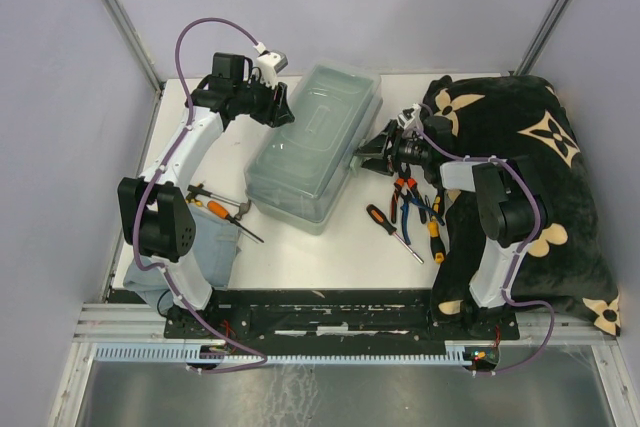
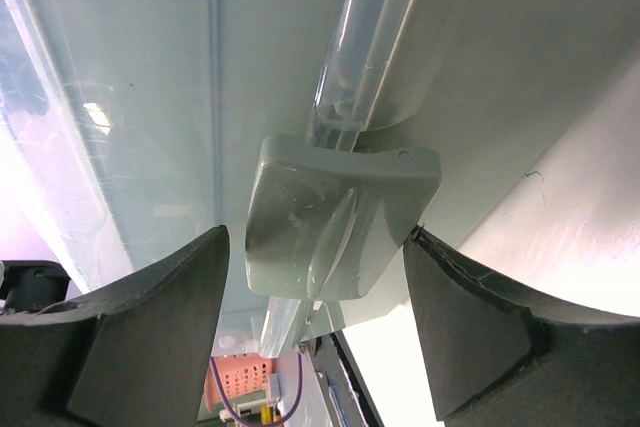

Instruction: Pack the tool kit

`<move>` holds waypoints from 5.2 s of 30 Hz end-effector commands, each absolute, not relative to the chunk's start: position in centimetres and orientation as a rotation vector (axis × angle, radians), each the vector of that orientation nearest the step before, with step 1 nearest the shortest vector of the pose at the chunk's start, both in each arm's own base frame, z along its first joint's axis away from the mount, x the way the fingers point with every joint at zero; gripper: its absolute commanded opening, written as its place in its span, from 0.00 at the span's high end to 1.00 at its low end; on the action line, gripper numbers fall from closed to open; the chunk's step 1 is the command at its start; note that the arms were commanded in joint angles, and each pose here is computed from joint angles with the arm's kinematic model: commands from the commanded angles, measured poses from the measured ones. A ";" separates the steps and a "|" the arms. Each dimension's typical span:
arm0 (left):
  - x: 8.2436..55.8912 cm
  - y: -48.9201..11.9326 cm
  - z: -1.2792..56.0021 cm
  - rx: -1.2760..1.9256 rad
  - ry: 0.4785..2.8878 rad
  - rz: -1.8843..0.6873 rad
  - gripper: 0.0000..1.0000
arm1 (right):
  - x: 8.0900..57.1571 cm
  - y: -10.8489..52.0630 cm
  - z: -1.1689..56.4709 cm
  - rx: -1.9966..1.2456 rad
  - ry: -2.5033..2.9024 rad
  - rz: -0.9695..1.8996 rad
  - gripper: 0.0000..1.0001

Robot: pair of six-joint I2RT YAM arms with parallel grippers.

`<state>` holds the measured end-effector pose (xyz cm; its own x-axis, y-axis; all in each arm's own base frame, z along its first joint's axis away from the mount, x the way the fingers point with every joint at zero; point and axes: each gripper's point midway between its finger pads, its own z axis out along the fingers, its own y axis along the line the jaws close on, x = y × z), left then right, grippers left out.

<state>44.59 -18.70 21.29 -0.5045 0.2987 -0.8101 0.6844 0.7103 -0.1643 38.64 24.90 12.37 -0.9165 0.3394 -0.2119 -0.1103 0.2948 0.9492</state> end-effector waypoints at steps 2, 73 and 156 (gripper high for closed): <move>38.1 -20.0 11.5 0.882 2.460 -0.688 0.72 | 38.4 26.2 16.2 0.097 2.049 1.675 0.21; 41.5 -18.7 14.5 0.397 2.433 -0.728 0.31 | 24.6 15.2 18.0 0.404 2.257 1.032 0.08; 38.9 -19.4 18.3 -0.041 2.262 -1.429 0.97 | 38.7 27.3 20.1 0.223 2.071 1.523 0.05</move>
<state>45.28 -17.02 21.61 -0.6642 -0.2877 -0.6900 0.4404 0.5953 -0.6721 36.81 26.99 17.67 -0.8554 0.4456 -0.2639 -0.0895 0.3748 0.9228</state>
